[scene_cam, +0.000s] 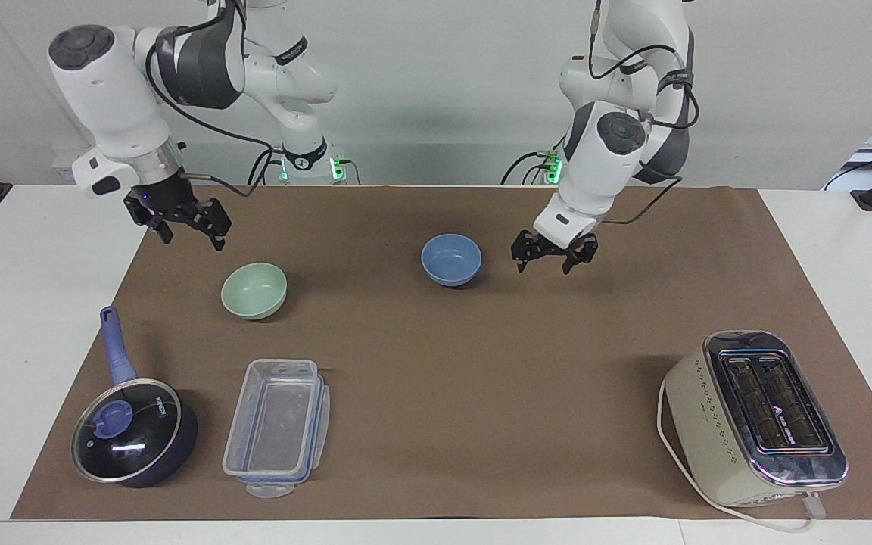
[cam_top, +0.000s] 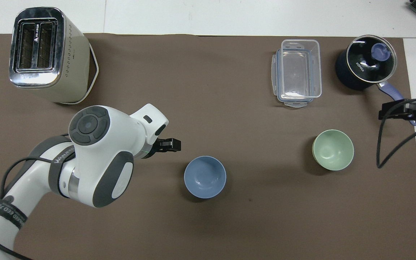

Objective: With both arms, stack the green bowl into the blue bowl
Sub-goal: 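Release the blue bowl with the left gripper while the right gripper reaches the green bowl, then grasp the green bowl rim with the right gripper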

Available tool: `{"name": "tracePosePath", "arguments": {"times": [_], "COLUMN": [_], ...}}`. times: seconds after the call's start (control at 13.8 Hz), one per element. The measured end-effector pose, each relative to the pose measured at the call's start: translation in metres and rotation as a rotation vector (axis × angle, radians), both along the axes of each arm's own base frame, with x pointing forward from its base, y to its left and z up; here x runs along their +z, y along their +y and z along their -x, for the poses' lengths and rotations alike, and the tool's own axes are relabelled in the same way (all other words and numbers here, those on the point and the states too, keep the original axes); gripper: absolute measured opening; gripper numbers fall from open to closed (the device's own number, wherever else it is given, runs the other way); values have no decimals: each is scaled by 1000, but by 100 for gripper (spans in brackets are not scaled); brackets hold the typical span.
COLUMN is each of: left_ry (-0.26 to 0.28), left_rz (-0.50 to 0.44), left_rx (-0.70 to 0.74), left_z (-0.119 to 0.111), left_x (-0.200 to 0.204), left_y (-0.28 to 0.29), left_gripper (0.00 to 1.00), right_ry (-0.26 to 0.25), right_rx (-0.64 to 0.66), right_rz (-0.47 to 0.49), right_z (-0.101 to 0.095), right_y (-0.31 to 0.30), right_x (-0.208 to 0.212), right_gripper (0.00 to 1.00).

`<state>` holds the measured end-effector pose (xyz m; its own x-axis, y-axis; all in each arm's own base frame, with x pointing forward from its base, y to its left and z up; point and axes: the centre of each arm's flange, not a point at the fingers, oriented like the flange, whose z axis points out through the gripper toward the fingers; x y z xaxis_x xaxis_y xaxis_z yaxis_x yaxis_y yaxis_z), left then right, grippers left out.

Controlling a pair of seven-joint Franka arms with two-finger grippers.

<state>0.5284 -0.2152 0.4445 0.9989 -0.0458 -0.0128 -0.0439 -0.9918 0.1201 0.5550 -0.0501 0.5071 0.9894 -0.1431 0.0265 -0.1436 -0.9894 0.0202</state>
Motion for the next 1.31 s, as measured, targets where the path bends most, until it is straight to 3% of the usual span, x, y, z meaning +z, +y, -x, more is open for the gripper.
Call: {"name": "tracePosePath", "arguments": {"times": [0.29,0.58,1.02,1.31], "left_ry": [3,-5,38,41], "left_rz": [-4,-89,-140,-139], "left_rx": [-72,-110,-114,-122], "left_z": [-32,-39,-30,-30], "left_x": [49,95,154,159], "left_y": [97,138,156,167], "left_gripper": [100,100,100,100], "right_ry": [75,48,64,75], "right_rx": [19,58,98,112], "right_rz": [-14,-17,-24,-27], "right_z": [7,12,27,35], "right_y": [-13,-29,-42,-40], "right_x": [-86,-137,-177,-189], "right_gripper": [100,100,100,100]}}
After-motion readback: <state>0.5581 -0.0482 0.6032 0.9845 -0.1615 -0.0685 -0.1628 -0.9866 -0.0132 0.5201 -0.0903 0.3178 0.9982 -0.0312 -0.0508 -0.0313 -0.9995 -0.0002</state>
